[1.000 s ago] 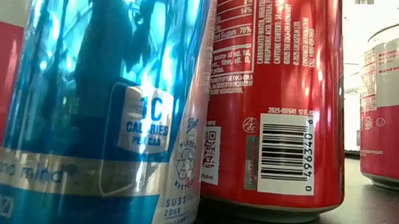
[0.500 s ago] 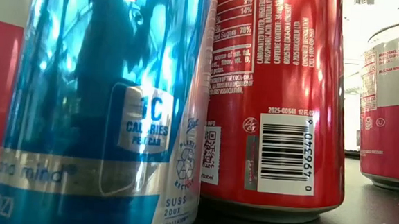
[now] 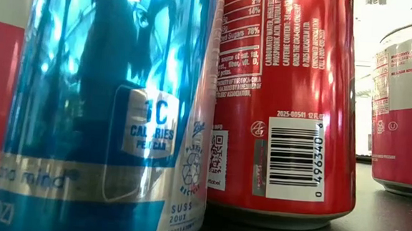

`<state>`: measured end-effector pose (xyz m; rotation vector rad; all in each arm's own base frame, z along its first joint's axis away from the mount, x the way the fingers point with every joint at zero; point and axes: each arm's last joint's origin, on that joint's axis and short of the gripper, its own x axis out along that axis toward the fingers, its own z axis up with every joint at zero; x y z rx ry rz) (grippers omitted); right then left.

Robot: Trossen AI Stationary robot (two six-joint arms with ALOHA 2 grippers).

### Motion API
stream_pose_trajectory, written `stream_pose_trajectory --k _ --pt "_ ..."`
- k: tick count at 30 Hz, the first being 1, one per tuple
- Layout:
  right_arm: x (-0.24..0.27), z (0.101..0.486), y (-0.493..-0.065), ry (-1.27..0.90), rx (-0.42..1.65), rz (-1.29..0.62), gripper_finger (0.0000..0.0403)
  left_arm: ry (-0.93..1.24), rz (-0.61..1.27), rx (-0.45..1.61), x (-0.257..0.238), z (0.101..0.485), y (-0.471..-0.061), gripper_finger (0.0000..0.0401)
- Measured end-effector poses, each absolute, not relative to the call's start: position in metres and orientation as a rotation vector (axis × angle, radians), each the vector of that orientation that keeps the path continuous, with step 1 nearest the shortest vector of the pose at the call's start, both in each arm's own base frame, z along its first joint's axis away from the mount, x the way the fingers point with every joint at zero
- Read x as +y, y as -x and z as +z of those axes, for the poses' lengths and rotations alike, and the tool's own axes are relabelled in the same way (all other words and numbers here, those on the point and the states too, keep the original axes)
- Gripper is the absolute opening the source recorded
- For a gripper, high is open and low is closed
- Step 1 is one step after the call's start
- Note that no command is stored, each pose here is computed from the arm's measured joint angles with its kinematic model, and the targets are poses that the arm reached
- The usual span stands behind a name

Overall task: Sort soda cans
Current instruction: Put the red soda can into the right transparent bin

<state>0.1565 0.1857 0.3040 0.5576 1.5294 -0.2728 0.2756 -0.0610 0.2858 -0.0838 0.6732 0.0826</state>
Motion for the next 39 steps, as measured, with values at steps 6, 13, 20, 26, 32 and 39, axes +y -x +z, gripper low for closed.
stream_pose_trajectory --k 6,13,20,26,32,39 --pt "0.196 0.295 -0.163 -0.528 1.536 -0.243 0.0244 0.084 0.083 0.673 -0.061 0.286 -0.276 0.0027" --pt "0.209 0.286 -0.166 -0.498 1.539 -0.199 0.0244 0.083 0.082 0.673 -0.061 0.286 -0.276 0.0027" --pt "0.215 0.281 -0.165 -0.462 1.547 -0.204 0.0244 0.082 0.082 0.673 -0.061 0.286 -0.276 0.0027" --pt "0.212 0.278 -0.165 -0.42 1.527 -0.253 0.0244 0.082 0.082 0.673 -0.061 0.286 -0.276 0.0027" --pt "0.212 0.278 -0.165 -0.405 1.519 -0.245 0.0244 0.106 0.09 0.672 -0.061 0.286 -0.276 0.0027" --pt "0.212 0.278 -0.165 -0.404 1.517 -0.245 0.0244 0.106 0.09 0.672 -0.061 0.286 -0.276 0.0027"
